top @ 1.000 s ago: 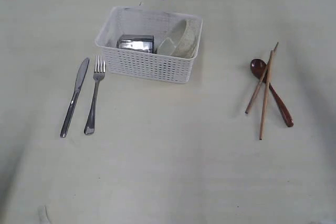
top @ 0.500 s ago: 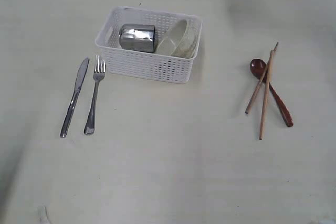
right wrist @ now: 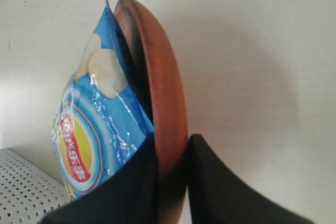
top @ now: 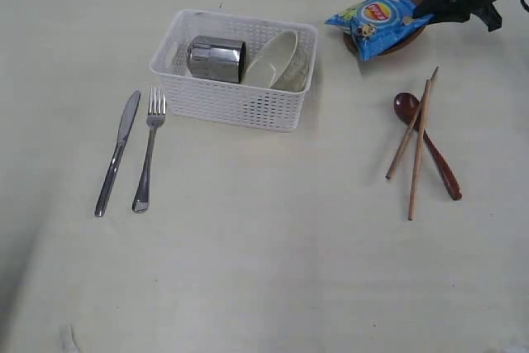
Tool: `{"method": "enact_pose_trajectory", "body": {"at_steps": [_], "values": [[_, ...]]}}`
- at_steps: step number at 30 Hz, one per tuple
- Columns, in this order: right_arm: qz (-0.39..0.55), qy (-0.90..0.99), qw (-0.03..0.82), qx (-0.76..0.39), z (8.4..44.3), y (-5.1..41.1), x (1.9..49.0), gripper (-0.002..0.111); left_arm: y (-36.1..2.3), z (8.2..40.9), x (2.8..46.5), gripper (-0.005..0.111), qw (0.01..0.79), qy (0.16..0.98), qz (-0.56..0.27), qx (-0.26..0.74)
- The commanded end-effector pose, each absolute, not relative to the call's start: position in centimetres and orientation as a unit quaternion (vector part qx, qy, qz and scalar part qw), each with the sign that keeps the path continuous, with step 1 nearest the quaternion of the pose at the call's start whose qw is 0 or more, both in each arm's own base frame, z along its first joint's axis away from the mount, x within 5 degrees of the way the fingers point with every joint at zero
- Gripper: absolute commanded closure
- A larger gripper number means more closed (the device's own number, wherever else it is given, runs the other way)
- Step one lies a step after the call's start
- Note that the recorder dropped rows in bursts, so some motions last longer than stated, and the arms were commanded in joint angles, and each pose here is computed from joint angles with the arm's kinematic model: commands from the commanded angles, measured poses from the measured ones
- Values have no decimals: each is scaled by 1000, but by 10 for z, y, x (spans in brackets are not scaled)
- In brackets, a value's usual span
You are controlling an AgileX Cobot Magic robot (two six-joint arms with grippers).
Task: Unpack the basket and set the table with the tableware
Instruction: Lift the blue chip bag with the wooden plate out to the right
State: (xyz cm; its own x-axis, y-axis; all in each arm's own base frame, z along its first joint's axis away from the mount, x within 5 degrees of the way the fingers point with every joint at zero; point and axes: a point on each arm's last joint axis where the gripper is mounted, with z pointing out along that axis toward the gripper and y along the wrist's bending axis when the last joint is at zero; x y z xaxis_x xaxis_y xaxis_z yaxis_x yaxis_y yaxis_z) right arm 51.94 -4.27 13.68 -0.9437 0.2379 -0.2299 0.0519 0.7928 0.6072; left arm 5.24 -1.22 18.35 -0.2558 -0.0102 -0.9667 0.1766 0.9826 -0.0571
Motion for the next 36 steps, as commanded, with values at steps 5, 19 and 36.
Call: {"method": "enact_pose_trajectory", "body": {"at_steps": [5,19,36], "values": [[266,951,137,83,132,-56,516,108,-13,183,52,107,608,788,-79,55],[270,952,117,88,126,-58,514,67,-13,183,52,107,608,788,-79,55],[380,891,241,70,229,-84,502,67,-13,183,52,107,608,788,-79,55]]}}
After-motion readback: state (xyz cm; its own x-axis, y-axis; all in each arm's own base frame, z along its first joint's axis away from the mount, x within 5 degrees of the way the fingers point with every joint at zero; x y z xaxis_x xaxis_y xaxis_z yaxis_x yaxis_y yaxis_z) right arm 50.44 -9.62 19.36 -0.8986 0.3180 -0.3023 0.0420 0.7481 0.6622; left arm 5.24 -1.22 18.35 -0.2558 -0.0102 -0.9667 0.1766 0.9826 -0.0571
